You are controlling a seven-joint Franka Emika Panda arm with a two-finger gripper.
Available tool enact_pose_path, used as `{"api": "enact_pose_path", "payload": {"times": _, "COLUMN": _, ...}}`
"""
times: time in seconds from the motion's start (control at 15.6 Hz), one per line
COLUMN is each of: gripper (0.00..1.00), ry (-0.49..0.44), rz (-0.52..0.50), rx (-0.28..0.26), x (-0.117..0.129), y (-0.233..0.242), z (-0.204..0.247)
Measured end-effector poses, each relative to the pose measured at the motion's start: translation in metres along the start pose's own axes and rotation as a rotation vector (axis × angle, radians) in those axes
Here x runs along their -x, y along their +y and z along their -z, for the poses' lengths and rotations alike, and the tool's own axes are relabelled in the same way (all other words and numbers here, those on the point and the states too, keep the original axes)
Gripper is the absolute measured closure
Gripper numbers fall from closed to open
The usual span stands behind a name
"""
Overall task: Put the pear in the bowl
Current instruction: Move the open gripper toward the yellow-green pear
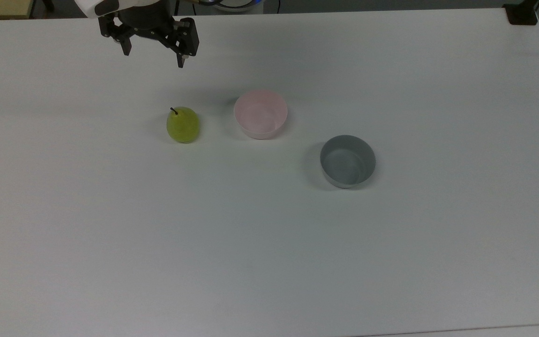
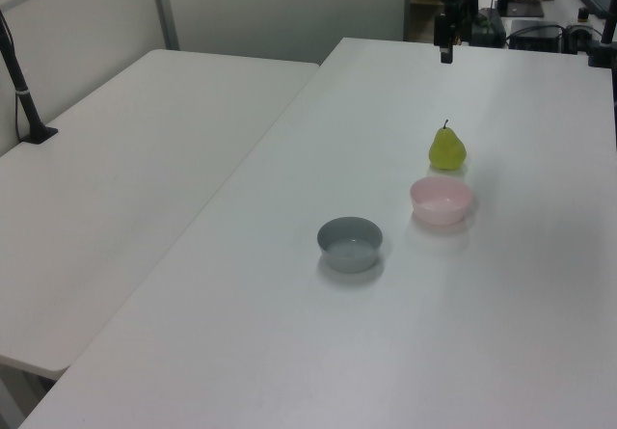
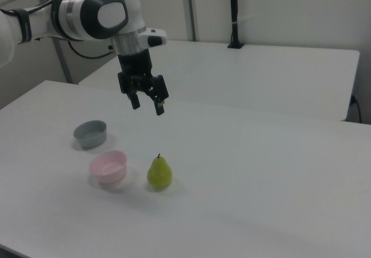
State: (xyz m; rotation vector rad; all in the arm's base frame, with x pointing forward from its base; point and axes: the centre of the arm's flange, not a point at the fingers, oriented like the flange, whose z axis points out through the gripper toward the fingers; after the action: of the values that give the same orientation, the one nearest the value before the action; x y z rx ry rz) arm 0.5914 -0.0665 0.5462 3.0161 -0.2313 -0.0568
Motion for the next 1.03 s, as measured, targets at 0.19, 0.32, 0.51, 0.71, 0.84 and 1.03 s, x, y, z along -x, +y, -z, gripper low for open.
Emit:
{"api": "enact_pose_path", "payload": {"times": 0.19, "gripper": 0.0, "ry": 0.0, "rz": -0.002, "rx": 0.0, "x": 0.0, "y": 0.0009, "z": -0.0001}}
{"api": "enact_pose_path", "payload": {"times": 0.32, "gripper": 0.0, "ry": 0.0, "rz": -0.002, "rx": 0.0, "x": 0.0, "y": 0.0011, "z": -0.0001}}
{"api": "enact_pose_path", "payload": {"times": 0.51, "gripper": 0.0, "ry": 0.0, "rz": -0.003, "rx": 0.0, "x": 0.0, "y": 0.0015, "z": -0.0001}}
{"api": "enact_pose_path", "payload": {"times": 0.71, "gripper": 0.0, "ry": 0.0, "rz": -0.003, "rx": 0.0, "x": -0.0001, "y": 0.0019, "z": -0.0002}}
{"api": "enact_pose_path", "payload": {"times": 0.84, "gripper": 0.0, "ry": -0.001, "rz": -0.004, "rx": -0.004, "x": 0.0, "y": 0.0015, "z": -0.0005}}
{"api": "enact_pose_path", "payload": {"times": 1.03, "gripper": 0.0, "ry": -0.003, "rz": -0.007, "rx": -0.025, "x": 0.0002, "y": -0.0003, "z": -0.0007}}
